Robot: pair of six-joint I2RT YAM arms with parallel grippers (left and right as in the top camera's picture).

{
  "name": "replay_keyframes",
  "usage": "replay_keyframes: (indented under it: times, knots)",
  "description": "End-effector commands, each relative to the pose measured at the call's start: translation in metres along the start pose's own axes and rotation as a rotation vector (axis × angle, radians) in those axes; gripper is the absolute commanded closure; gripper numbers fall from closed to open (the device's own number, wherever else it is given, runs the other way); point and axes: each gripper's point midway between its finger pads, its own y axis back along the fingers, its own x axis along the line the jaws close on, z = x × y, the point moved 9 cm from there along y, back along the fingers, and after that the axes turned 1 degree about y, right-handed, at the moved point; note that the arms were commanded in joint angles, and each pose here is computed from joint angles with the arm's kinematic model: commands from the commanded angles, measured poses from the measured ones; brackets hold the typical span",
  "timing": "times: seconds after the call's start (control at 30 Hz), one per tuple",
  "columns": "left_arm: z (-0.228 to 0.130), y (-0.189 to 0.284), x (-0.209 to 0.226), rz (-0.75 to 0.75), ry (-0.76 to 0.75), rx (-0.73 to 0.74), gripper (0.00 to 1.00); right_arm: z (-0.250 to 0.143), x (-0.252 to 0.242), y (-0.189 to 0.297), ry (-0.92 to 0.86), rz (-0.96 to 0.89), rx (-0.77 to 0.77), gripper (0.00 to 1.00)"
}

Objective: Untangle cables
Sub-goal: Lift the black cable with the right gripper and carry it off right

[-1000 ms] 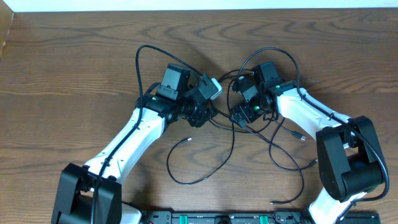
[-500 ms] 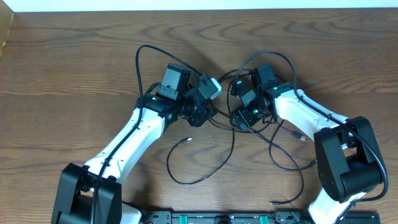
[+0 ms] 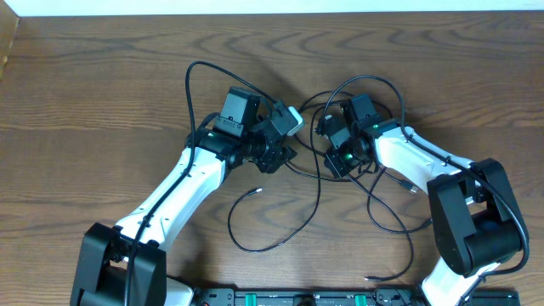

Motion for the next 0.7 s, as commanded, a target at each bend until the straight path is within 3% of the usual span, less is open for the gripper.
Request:
replay_keyframes:
  times: [0.0,0.2,0.4,0.67]
  knots:
    - [-0.002,-0.003,0.001,0.001,0.005,0.011,0.37,0.013,0.006,0.006,-0.041,0.043,-0.047,0.99]
    - [-0.002,-0.003,0.001,0.001,0.005,0.012,0.37,0.052,0.015,0.060,0.002,-0.026,-0.150,0.99]
    - [-0.002,-0.003,0.001,0.000,0.005,0.012,0.37,0.100,0.034,0.184,0.119,-0.275,-0.389,0.99]
    - [-0.002,-0.003,0.001,0.001,0.005,0.012,0.37,0.108,0.065,0.330,0.140,-0.574,-0.727,0.99]
